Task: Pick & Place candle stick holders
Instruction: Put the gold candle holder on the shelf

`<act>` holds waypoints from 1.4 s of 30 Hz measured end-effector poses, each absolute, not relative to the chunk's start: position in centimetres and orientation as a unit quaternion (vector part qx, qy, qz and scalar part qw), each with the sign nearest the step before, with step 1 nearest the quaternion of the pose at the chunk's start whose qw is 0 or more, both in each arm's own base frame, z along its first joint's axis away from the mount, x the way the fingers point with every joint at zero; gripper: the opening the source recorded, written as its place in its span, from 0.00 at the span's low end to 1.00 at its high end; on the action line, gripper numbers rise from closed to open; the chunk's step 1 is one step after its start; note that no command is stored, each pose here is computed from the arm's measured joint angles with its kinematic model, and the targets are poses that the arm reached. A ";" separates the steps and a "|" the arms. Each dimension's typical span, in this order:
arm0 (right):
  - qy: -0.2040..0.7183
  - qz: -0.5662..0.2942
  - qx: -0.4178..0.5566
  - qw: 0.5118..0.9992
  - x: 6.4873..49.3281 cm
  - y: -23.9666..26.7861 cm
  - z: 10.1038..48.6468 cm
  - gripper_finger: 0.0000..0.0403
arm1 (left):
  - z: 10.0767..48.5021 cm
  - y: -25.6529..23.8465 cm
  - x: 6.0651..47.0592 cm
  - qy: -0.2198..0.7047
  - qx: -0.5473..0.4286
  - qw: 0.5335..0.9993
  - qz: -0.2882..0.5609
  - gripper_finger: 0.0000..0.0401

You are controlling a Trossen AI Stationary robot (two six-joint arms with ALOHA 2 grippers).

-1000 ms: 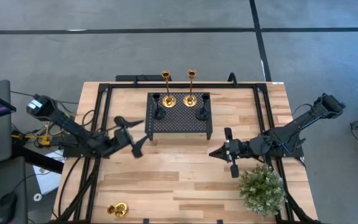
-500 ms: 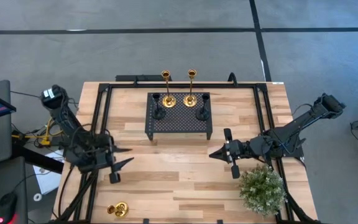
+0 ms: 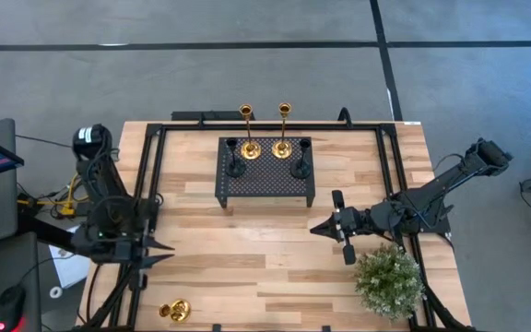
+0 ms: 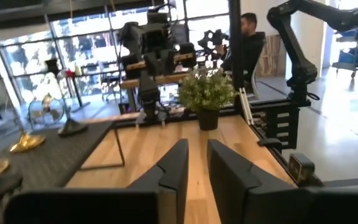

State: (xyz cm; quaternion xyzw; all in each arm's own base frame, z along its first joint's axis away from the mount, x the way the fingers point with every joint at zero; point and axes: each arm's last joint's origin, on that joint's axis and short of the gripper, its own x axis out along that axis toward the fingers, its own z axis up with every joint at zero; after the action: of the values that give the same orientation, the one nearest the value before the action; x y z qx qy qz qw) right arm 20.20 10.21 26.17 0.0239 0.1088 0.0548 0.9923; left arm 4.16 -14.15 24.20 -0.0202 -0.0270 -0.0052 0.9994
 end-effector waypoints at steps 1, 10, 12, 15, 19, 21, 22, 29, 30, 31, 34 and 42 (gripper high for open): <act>0.109 0.055 0.024 0.992 20.2 10.2 26.2 0.00 | 24.2 -14.2 3.8 -0.019 -0.025 1.000 -0.004 0.12; 0.109 0.055 0.024 0.992 20.2 10.2 26.2 0.00 | 23.7 -14.8 0.8 0.004 -0.058 0.996 -0.072 0.01; 0.110 0.055 0.023 0.992 20.2 10.2 26.1 0.00 | 23.6 -15.0 0.1 0.006 -0.060 0.994 -0.093 0.01; 0.110 0.055 0.023 0.992 20.2 10.2 26.1 0.00 | 23.2 -15.3 -0.9 0.005 -0.064 0.989 -0.133 0.01; 0.110 0.054 0.023 0.992 20.2 10.2 26.1 0.00 | 22.9 -15.9 -1.7 -0.013 -0.054 0.978 -0.199 0.01; 0.109 0.053 0.023 0.992 20.2 10.2 26.2 0.00 | 22.9 -16.0 -1.8 -0.017 -0.053 0.976 -0.209 0.01; 0.108 0.053 0.024 0.992 20.2 10.2 26.2 0.00 | 22.9 -16.0 -1.8 -0.017 -0.053 0.976 -0.209 0.01; 0.087 0.047 0.035 0.994 20.5 9.9 26.6 0.00 | 24.0 -15.1 -1.4 -0.023 -0.061 0.975 -0.211 0.01; 0.086 0.046 0.036 0.995 20.5 9.9 26.6 0.00 | 24.2 -14.8 -1.4 -0.026 -0.056 0.976 -0.210 0.01; 0.086 0.044 0.036 0.995 20.5 9.8 26.6 0.00 | 24.5 -14.6 -1.3 -0.028 -0.052 0.976 -0.210 0.01; 0.086 0.039 0.036 0.995 20.6 9.6 26.6 0.00 | 25.1 -13.8 -1.0 -0.033 -0.046 0.977 -0.207 0.01; 0.086 0.030 0.037 0.995 20.8 9.2 26.6 0.00 | 25.9 -12.7 -1.0 -0.044 -0.018 0.976 -0.214 0.01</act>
State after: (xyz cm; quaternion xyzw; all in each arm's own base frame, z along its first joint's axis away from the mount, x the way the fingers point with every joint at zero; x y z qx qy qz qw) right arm 20.79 9.21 26.63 0.0369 0.0855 0.0300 0.9952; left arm -1.01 -12.70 25.93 -0.0180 -0.0438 -0.2135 0.9758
